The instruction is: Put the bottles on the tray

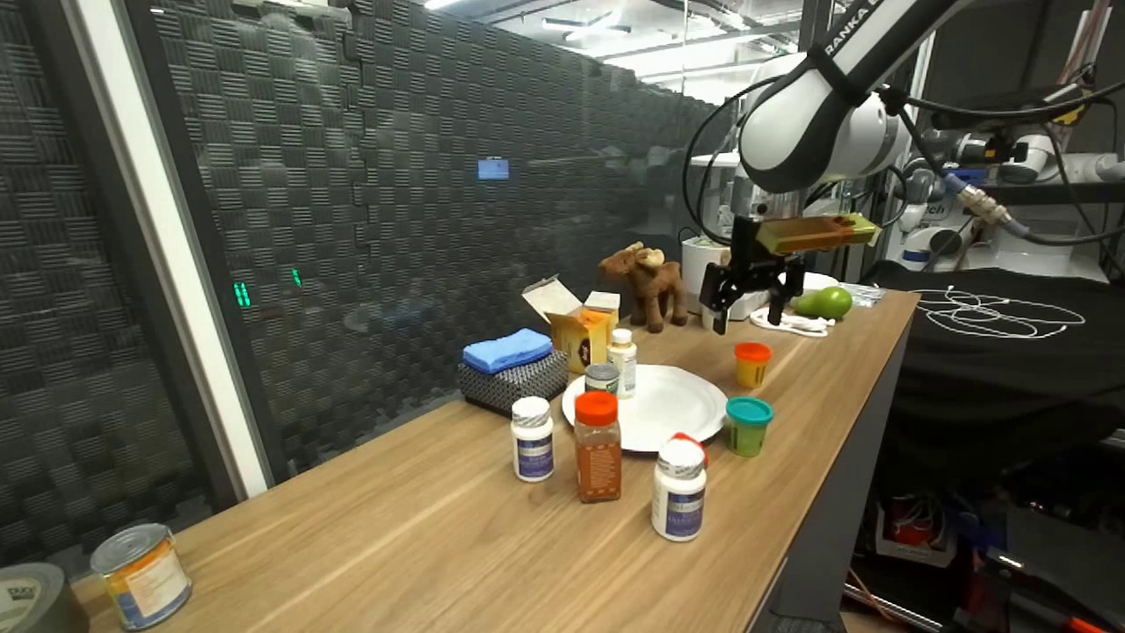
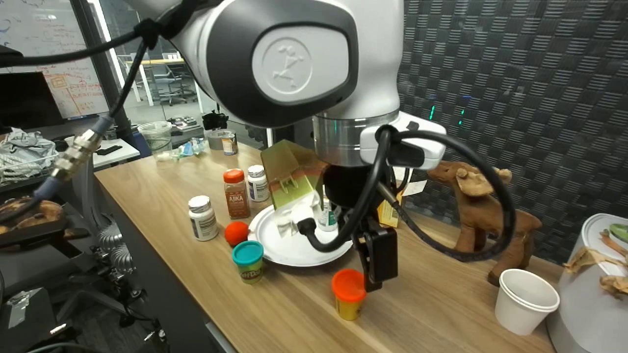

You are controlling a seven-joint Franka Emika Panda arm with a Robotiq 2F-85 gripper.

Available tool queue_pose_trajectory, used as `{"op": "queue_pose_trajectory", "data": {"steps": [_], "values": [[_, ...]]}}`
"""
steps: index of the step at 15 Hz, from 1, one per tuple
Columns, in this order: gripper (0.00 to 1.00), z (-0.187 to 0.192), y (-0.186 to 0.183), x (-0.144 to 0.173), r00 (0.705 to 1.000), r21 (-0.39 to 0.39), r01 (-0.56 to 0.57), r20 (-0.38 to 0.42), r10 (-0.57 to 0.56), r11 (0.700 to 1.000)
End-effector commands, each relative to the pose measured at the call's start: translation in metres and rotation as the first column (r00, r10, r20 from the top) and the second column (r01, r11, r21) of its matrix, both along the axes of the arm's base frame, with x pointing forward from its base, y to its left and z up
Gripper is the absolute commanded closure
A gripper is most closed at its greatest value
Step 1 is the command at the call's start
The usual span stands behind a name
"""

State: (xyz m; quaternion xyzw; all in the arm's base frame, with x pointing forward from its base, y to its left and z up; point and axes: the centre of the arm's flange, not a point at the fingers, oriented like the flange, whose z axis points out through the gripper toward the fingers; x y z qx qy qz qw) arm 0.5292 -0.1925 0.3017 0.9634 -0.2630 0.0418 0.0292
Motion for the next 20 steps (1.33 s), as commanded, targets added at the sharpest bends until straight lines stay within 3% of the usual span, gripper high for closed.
{"op": "queue_pose_trajectory", "data": {"steps": [1, 8, 9, 10, 16, 20], "values": [[0.00, -0.015, 0.001, 0.003, 1.000, 0.014, -0.012, 0.025, 0.012, 1.000], [0.00, -0.030, -0.003, -0.004, 1.000, 0.012, -0.008, -0.021, 0.008, 1.000], [0.23, -0.031, -0.004, -0.004, 1.000, 0.016, -0.004, -0.022, 0.005, 1.000], [0.26, -0.032, -0.004, -0.004, 1.000, 0.014, -0.002, -0.022, 0.002, 1.000], [0.71, -0.020, -0.002, -0.011, 1.000, -0.017, 0.001, -0.029, -0.001, 1.000], [0.71, 0.017, 0.012, -0.007, 0.999, -0.050, -0.050, 0.016, 0.051, 0.997]]}}
